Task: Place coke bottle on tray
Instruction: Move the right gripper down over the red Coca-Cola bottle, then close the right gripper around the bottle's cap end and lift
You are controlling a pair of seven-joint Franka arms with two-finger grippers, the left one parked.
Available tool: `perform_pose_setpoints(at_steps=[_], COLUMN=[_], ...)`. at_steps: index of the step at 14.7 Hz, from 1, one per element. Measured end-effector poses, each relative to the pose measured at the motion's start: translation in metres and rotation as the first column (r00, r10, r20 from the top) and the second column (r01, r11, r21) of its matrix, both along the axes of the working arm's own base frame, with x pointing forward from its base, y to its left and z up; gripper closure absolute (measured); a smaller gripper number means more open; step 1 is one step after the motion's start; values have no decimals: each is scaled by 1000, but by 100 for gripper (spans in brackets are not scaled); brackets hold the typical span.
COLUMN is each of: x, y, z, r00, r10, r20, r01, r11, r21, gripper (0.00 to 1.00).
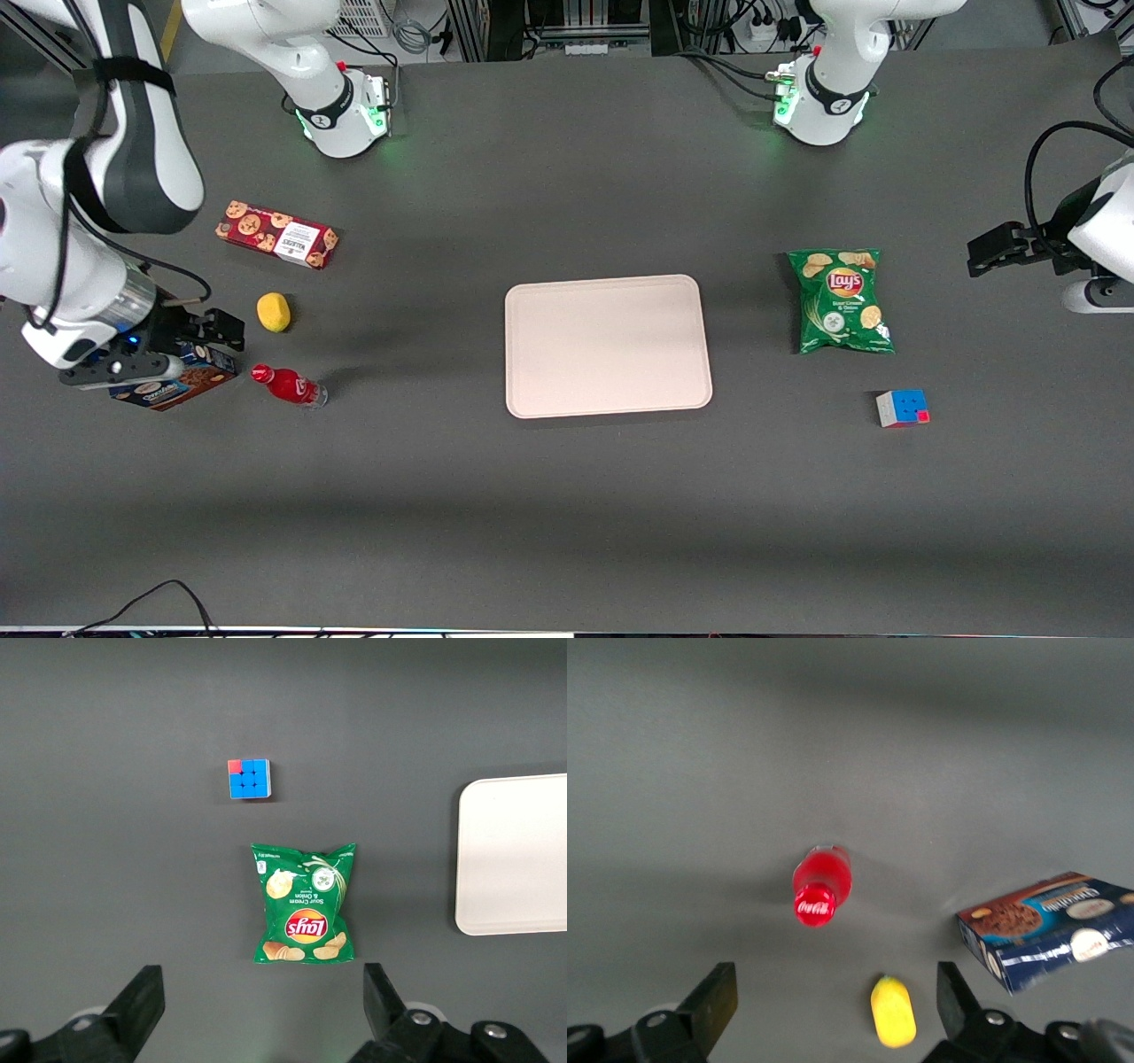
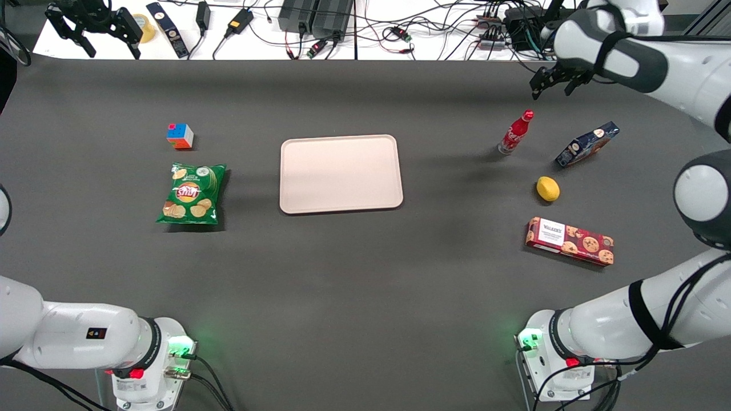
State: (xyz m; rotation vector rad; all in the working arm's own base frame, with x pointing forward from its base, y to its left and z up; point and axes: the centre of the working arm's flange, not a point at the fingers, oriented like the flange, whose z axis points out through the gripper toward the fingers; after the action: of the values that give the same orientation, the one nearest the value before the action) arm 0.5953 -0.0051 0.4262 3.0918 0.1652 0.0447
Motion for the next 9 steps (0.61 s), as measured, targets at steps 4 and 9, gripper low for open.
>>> perform_pose_setpoints(at_steps=[4, 9], x=[8, 0], y=[5, 9], z=[-51, -96], r00=[1000, 999], r10=[17, 31], r20=[3, 16], r01=[-17, -31], r11=[1000, 999], r21=[-7, -7], gripper=[0, 0])
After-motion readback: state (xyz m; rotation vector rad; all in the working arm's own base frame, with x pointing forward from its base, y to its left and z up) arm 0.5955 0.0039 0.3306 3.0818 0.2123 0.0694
